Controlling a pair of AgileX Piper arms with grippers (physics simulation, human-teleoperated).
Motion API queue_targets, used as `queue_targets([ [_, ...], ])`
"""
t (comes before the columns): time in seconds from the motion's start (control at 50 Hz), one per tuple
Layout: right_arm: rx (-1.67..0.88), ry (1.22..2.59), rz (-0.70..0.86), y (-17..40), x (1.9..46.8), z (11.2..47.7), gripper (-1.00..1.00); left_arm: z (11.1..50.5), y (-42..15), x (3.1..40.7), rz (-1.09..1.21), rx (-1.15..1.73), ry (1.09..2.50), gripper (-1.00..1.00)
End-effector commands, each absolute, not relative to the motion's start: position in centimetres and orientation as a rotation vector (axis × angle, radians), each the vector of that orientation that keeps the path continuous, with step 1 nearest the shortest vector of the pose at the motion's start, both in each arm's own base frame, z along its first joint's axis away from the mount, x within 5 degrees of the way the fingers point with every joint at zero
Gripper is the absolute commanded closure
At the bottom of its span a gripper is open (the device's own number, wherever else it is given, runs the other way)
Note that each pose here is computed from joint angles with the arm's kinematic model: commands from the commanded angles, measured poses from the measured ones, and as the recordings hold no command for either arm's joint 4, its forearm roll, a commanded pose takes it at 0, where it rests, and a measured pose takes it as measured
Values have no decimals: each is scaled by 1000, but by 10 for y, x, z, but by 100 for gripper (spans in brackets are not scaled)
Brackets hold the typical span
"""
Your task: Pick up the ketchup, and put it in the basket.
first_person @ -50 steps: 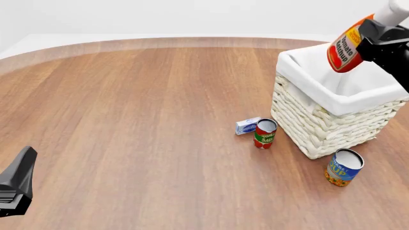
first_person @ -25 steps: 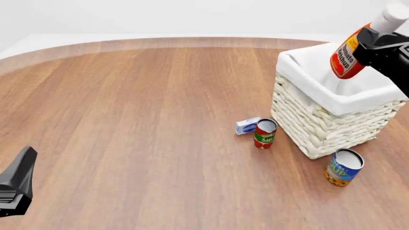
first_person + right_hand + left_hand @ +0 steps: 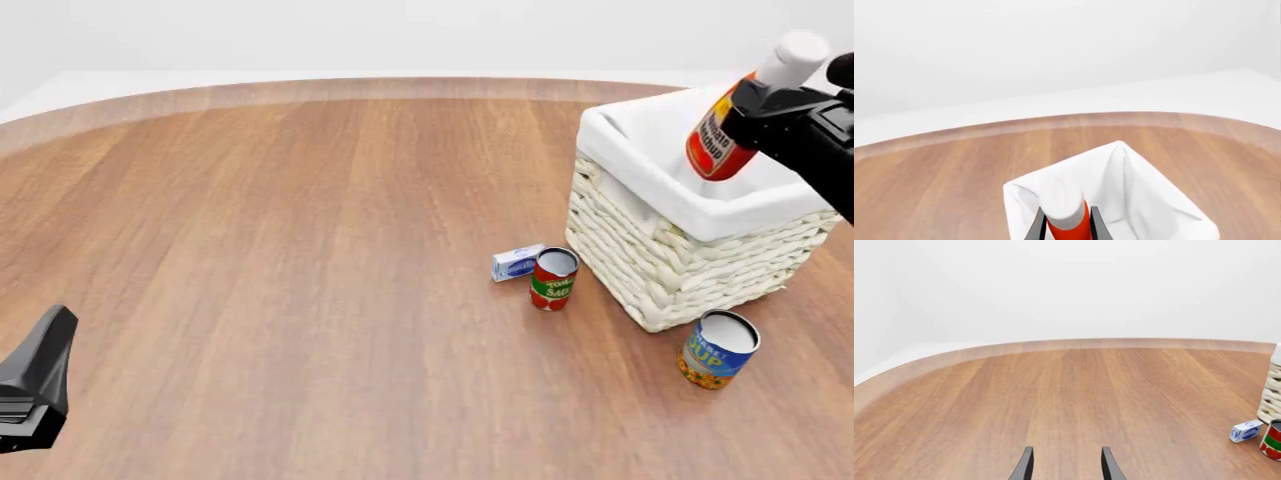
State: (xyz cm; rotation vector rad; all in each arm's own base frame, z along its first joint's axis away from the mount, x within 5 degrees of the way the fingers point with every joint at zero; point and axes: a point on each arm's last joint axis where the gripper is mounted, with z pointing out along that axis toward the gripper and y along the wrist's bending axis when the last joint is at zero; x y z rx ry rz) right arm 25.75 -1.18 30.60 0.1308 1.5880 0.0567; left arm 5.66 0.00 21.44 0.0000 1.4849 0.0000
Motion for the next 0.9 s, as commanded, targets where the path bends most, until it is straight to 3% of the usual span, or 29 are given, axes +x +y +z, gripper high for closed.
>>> queue_targets([
  [0.02,137,1616,48,-14,267,300,100,214,0,57,0,0,1485,-100],
  [0.9,122,1696,8,-19,284,271,100,214,0,57,0,0,1485,-100],
])
